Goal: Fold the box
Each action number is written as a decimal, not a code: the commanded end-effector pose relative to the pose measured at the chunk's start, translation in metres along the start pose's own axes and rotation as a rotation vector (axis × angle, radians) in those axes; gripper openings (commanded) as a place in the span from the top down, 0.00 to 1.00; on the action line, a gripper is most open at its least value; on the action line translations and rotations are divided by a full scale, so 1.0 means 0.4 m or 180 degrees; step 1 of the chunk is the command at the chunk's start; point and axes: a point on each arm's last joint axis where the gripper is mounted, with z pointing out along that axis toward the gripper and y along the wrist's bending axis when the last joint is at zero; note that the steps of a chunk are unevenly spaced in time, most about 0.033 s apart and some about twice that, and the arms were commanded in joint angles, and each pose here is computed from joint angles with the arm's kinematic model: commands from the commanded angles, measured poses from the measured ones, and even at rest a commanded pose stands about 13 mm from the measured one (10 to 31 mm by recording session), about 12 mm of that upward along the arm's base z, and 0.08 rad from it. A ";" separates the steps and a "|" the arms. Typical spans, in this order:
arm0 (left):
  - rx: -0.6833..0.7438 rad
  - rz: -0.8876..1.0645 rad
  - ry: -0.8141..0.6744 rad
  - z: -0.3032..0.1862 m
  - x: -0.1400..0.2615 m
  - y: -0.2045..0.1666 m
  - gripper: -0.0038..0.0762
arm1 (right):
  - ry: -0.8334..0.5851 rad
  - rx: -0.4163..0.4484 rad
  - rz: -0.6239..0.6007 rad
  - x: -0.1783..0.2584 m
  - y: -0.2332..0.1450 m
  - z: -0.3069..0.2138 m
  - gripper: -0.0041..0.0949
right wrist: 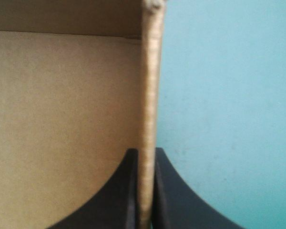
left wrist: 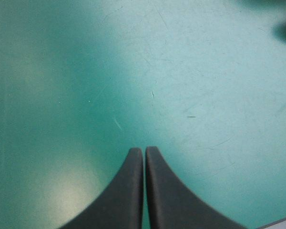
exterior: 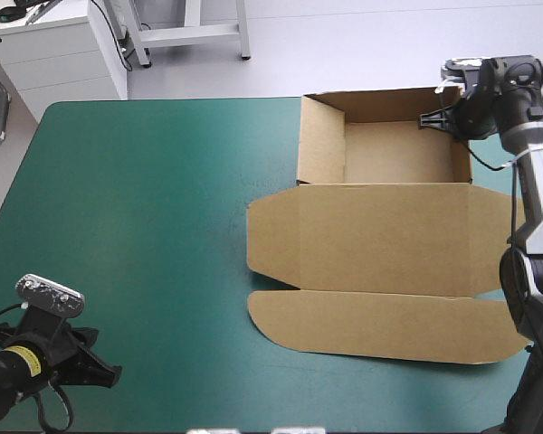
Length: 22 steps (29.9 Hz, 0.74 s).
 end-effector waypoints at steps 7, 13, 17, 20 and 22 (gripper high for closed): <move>-0.0034 -0.0018 -0.0188 -0.011 -0.021 0.003 0.96 | -0.0345 0.0437 0.0578 0.012 -0.253 -0.107 0.98; -0.0034 -0.0023 -0.0188 -0.011 -0.021 0.003 0.96 | -0.0298 0.0697 0.0869 0.053 -0.395 -0.120 0.98; -0.0034 -0.0023 -0.0188 -0.011 -0.021 0.003 0.96 | -0.0295 0.0816 0.1056 0.080 -0.471 -0.124 0.98; -0.0034 -0.0023 -0.0188 -0.011 -0.021 0.003 0.96 | -0.0256 0.0864 0.1142 0.094 -0.505 -0.120 0.98; -0.0033 -0.0032 -0.0188 -0.011 -0.021 0.003 0.96 | -0.0237 0.0883 0.1148 0.100 -0.517 -0.117 0.97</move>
